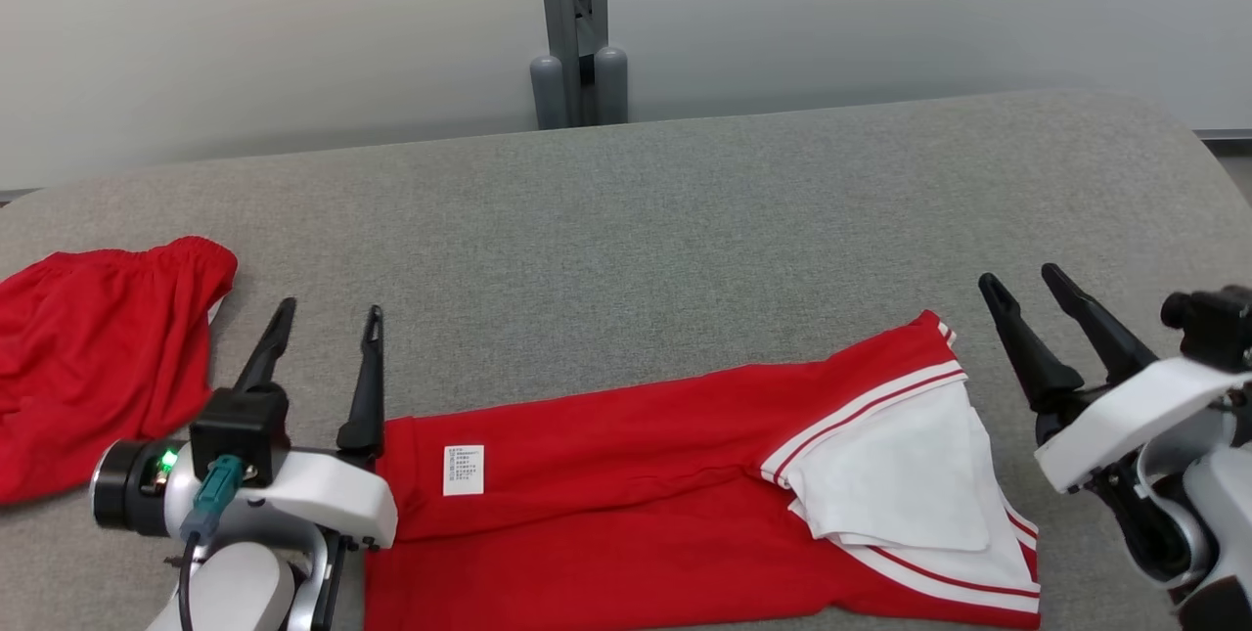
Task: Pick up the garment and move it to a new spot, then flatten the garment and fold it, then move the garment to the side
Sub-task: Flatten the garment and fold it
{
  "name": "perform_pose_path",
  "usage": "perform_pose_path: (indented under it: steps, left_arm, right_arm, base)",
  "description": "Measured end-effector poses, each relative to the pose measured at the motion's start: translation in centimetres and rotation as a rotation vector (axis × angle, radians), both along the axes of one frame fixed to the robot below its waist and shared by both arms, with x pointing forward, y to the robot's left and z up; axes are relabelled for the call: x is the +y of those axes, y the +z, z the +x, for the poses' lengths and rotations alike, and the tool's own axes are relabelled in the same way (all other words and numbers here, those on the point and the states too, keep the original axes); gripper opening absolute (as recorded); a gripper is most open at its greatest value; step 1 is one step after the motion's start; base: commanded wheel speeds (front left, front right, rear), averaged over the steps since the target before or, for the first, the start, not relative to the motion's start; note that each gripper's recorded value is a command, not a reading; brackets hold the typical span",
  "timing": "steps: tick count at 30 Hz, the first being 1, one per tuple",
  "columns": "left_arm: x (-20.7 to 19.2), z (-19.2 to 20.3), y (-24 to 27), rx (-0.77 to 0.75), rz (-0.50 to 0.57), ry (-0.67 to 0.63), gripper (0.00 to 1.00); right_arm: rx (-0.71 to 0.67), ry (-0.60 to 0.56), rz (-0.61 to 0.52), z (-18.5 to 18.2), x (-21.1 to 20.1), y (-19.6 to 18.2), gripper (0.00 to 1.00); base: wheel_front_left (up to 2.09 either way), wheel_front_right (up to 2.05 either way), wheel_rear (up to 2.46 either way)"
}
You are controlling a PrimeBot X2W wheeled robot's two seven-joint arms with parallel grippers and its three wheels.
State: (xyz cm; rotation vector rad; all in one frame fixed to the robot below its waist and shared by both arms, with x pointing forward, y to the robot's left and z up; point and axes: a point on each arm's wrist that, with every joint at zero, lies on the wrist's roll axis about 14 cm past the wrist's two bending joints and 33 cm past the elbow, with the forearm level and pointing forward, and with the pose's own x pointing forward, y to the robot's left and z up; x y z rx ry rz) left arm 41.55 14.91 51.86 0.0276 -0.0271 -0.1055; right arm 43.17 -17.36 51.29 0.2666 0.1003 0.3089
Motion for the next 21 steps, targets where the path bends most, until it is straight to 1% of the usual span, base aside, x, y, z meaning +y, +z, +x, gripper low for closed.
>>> perform_pose_path:
  steps: [5, 8, 11, 13, 15, 18, 21]
  left_arm:
    - [0.6, -0.7, -1.3, 0.002, 0.000, 0.069, 1.00]
    - [0.6, -1.0, -1.0, -0.024, 0.013, 0.085, 1.00]
    - [0.6, -1.8, -1.1, -0.034, 0.000, 0.115, 1.00]
    - [0.7, -2.2, -1.3, -0.030, -0.003, 0.130, 1.00]
    - [0.6, -2.9, -1.7, -0.024, -0.004, 0.135, 1.00]
    - [0.8, -3.4, -1.6, -0.030, -0.029, 0.171, 1.00]
    - [0.6, -4.0, -1.9, -0.025, -0.040, 0.178, 1.00]
  right_arm:
    - [-0.082, -0.084, 0.017, -0.8, -0.5, -0.1, 1.00]
    - [-0.075, -0.094, -0.003, -1.8, 0.3, -1.3, 1.00]
    - [-0.094, -0.139, 0.009, -2.3, 0.1, -1.2, 1.00]
    - [-0.092, -0.150, 0.010, -2.5, 0.1, -1.4, 1.00]
    - [-0.090, -0.141, -0.020, -3.1, 0.5, -1.9, 1.00]
    - [-0.097, -0.147, -0.017, -3.2, 0.8, -1.8, 1.00]
    - [-0.099, -0.150, -0.013, -3.3, 0.9, -1.8, 1.00]
  base:
    - [0.00, 0.00, 0.00]
    - [0.00, 0.00, 0.00]
    - [0.00, 0.00, 0.00]
    - [0.00, 0.00, 0.00]
    - [0.00, 0.00, 0.00]
    - [0.00, 0.00, 0.00]
    - [0.00, 0.00, 0.00]
